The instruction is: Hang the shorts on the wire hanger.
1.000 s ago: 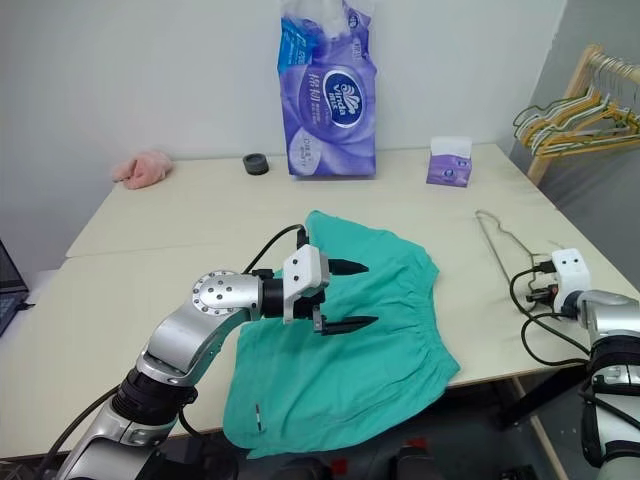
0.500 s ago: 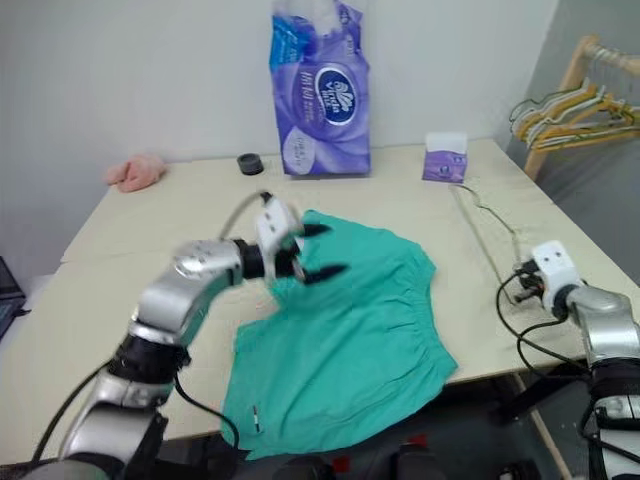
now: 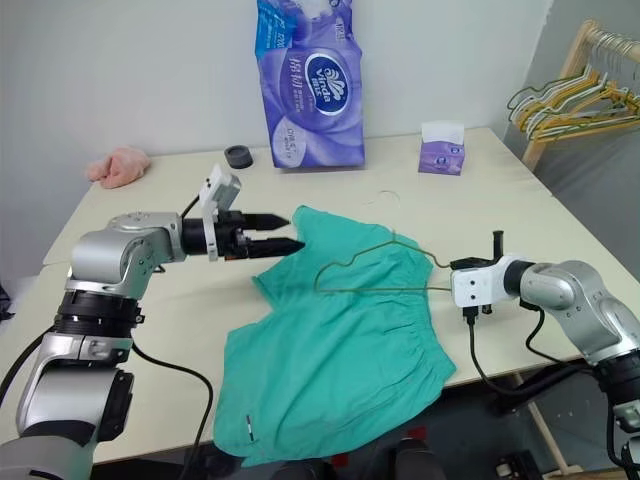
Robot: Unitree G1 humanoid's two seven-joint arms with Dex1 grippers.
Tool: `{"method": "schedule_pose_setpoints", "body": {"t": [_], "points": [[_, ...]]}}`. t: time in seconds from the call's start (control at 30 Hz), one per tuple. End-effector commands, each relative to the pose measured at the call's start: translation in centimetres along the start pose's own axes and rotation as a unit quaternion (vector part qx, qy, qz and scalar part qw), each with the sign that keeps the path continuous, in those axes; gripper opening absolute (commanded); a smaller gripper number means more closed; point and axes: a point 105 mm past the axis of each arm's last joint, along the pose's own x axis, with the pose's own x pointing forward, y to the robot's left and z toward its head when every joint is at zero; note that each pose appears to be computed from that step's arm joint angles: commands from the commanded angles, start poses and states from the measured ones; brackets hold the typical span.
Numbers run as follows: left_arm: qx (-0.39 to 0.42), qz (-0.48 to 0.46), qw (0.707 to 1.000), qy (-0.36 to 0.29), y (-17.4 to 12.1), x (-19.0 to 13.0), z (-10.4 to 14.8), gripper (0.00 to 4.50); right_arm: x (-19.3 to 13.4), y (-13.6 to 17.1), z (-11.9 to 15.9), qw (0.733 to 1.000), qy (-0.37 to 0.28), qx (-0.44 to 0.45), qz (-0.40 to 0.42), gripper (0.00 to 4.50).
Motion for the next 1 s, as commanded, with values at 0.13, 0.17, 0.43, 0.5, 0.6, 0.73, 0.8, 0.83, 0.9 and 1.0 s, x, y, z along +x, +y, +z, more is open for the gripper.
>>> {"method": "schedule_pose_setpoints", "body": {"t": [0.13,0.17,0.43,0.5,0.6,0.73,0.8,0.83,0.9,1.0], "points": [[-0.041,-0.060,0.996,0.053,-2.2,0.0,-3.6,4.50,-0.1,-2.9,2.0,0.992,-0.063,-0.086,-0.065,0.03],[-0.040,-0.063,0.995,0.060,-2.3,0.0,-4.0,4.50,-0.1,-3.0,2.1,0.991,-0.066,-0.089,-0.069,0.03],[-0.044,-0.113,0.989,0.089,-4.3,-0.2,-5.9,4.50,-0.2,-4.3,3.0,0.985,-0.093,-0.106,-0.098,0.03],[-0.036,-0.130,0.986,0.099,-4.9,-0.4,-6.2,4.50,-0.2,-4.3,3.0,0.985,-0.095,-0.106,-0.099,0.03],[-0.032,-0.132,0.985,0.103,-4.9,-0.4,-6.5,4.12,-0.2,-4.4,3.4,0.984,-0.102,-0.104,-0.102,0.00],[-0.034,-0.133,0.985,0.102,-4.9,-0.2,-6.6,3.05,-0.1,-4.2,3.6,0.984,-0.108,-0.103,-0.101,0.00],[-0.031,-0.135,0.985,0.106,-4.9,-0.1,-6.8,2.40,-0.1,-4.2,3.7,0.984,-0.109,-0.100,-0.102,0.00],[-0.030,-0.139,0.984,0.110,-5.1,-0.1,-7.0,2.04,-0.2,-4.2,3.7,0.983,-0.111,-0.100,-0.103,0.00],[-0.027,-0.145,0.982,0.119,-5.4,-0.1,-7.5,1.43,-0.2,-4.3,3.9,0.983,-0.114,-0.100,-0.106,0.00],[-0.025,-0.159,0.979,0.126,-6.0,-0.2,-8.1,0.53,-0.2,-4.4,4.0,0.983,-0.115,-0.101,-0.105,0.00]]}}
